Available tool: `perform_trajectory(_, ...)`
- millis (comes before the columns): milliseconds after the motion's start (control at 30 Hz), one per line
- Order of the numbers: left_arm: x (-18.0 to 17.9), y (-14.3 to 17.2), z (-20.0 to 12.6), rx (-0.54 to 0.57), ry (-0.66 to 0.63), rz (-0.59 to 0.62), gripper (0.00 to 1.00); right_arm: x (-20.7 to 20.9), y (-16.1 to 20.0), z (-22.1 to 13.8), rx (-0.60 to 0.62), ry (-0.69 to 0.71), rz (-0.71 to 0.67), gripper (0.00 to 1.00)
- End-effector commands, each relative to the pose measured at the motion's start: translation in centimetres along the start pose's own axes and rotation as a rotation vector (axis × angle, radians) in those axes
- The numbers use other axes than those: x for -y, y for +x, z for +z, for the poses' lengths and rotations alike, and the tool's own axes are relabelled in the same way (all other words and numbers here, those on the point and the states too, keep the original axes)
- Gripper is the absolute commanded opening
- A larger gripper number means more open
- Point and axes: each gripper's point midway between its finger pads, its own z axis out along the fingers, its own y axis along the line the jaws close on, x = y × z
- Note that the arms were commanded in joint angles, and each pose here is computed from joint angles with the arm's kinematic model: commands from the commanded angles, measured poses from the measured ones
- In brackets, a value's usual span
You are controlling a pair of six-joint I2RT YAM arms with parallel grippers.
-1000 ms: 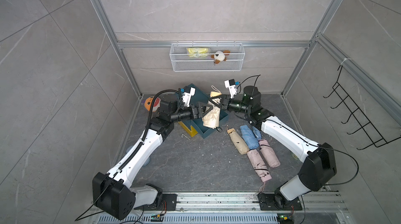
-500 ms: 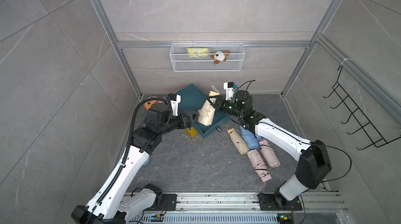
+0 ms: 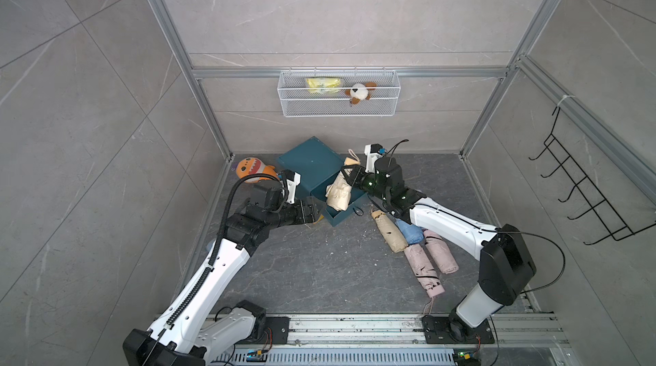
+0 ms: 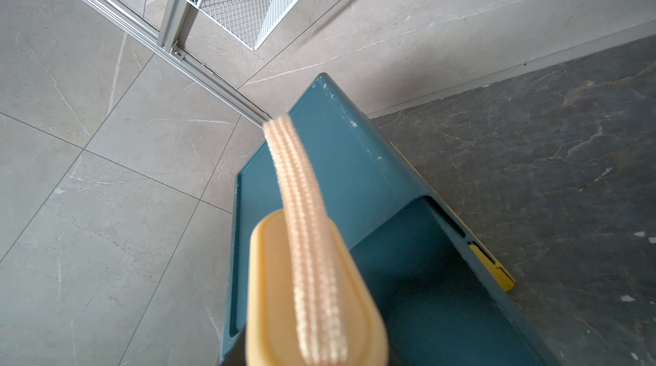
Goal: Place the umbrella in the drawer by color
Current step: Place the umbrella in the drawer.
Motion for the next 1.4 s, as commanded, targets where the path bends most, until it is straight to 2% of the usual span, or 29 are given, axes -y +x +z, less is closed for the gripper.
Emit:
perform_trajectory(0,1.1,-0.7,-0.5,0.032,0.053,0.027,0.87,-1.5,-0.7,0.3,0.046,-0.014,-0.039,0.31)
perform_trajectory(267,1.0,-0.6,-0.4,0.030,0.048,0.030,0.87,-1.7,0.8,0.4,0.026,0.008,-0.051,0.36)
perform_trajectory(567,1.0,-0.8,-0.1,0.032,0.053,0.020,0.87,-1.1,-0.3,-1.8,0.075,0.065,-0.114,0.60)
perform_trajectory(1033,1.0,-1.0,0.6,0.025,0.053,0.010,0.87,-1.3,-4.2,-6.8,0.220,0.154,-0.240,0.64)
perform_trajectory(1167,1.3,-1.1,0.9,0.016,0.061,0.014,0.87,-1.1,-4.2,-8.0,0.200,0.179,-0.279,0.66)
perform_trajectory(1367,2.4,-1.4,0.9,0.019,0.068,0.047,0.87,0.1,-3.8,-11.3,0.134,0.236,-0.360,0.76)
